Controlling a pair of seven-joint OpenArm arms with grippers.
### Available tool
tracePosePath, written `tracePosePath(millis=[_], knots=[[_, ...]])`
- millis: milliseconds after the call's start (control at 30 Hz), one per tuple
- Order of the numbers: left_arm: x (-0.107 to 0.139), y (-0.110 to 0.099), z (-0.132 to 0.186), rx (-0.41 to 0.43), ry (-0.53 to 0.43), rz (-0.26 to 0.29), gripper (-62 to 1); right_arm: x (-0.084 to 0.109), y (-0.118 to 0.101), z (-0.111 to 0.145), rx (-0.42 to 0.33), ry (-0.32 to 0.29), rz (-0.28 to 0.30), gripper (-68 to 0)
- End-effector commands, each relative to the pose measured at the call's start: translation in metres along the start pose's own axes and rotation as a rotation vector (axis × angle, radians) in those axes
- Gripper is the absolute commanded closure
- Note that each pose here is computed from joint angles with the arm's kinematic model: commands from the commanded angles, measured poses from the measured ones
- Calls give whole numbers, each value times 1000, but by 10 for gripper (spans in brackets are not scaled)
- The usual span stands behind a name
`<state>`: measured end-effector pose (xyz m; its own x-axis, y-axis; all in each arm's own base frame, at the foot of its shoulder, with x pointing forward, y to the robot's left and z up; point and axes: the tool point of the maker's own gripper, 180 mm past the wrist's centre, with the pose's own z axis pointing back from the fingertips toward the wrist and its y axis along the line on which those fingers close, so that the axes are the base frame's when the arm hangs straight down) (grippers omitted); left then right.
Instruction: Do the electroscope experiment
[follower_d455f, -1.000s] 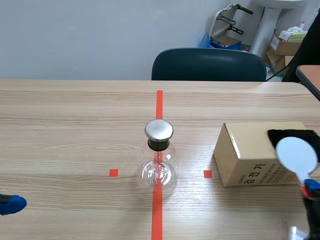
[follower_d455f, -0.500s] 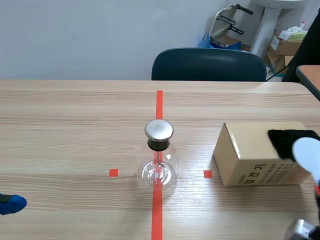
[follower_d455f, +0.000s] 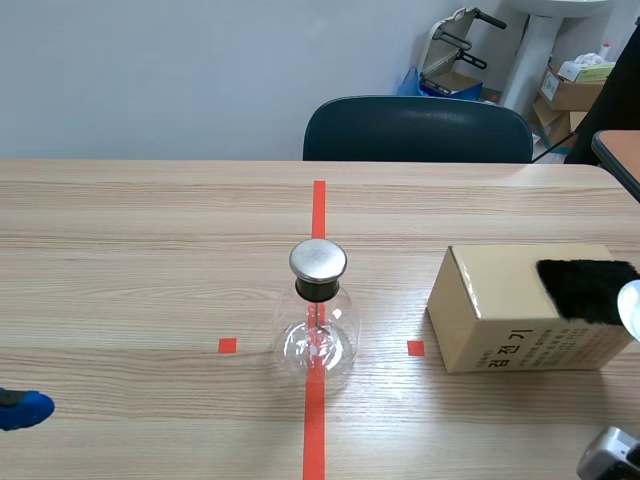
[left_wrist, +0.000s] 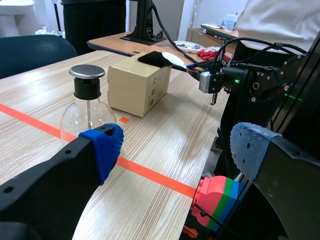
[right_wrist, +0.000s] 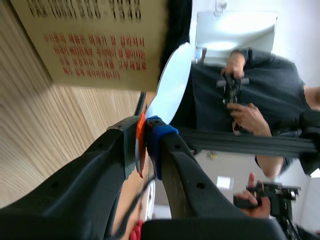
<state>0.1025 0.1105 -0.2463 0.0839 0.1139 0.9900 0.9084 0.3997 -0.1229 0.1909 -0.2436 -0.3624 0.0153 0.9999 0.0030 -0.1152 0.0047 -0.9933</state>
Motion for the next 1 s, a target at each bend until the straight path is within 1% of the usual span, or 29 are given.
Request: tracePosePath(millis=[0,67,100,133,167,200,300,333,367,400,433,467,500,600,633,667,700,733,767,867,900,933,967], knots=[[9,-2,-5,-8,-42,3,-465,17,-7,1,-30,-119,41,-17],[9,-2,-5,-8,-42,3,-465,39,-6,5,-27,-238,42,-17],[9,-2,-5,-8,-42,3,-465,44,-5,7,-27,-272,43,-17],[9,-2,-5,-8,-42,3,-465,46,-5,7,-27,-282,43,-17],[9,-2,-5,-8,-42,3,-465,43,-6,6,-28,-265,42,-17],[9,-2,-5,-8,-42,3,-465,36,-6,5,-30,-222,40,-17],[9,-2,-5,-8,-42,3,-465,1,-8,0,-33,-30,37,-17],[9,-2,-5,-8,-42,3,-465,-8,-8,0,-34,22,37,-17],[9,-2,-5,-8,-42,3,-465,-14,-8,0,-35,53,36,-17],[9,-2,-5,-8,-42,3,-465,-16,-8,1,-35,63,36,-17],[9,-2,-5,-8,-42,3,-465,-15,-8,1,-34,59,37,-17],[9,-2,-5,-8,-42,3,-465,-10,-8,0,-33,35,39,-17],[9,-2,-5,-8,-42,3,-465,-3,-7,0,-32,-7,39,-17],[9,-2,-5,-8,-42,3,-465,27,-6,3,-28,-171,42,-17],[9,-2,-5,-8,-42,3,-465,33,-6,4,-28,-210,42,-17],[9,-2,-5,-8,-42,3,-465,37,-6,5,-27,-229,42,-17],[9,-2,-5,-8,-42,3,-465,37,-6,5,-28,-230,42,-17],[9,-2,-5,-8,-42,3,-465,34,-6,4,-28,-212,41,-17],[9,-2,-5,-8,-42,3,-465,28,-6,3,-29,-177,41,-17],[9,-2,-5,-8,-42,3,-465,1,-7,0,-32,-26,39,-17],[9,-2,-5,-8,-42,3,-465,-6,-8,0,-33,13,38,-17],[9,-2,-5,-8,-42,3,-465,-11,-8,0,-34,38,38,-17],[9,-2,-5,-8,-42,3,-465,-12,-8,0,-33,45,38,-17]])
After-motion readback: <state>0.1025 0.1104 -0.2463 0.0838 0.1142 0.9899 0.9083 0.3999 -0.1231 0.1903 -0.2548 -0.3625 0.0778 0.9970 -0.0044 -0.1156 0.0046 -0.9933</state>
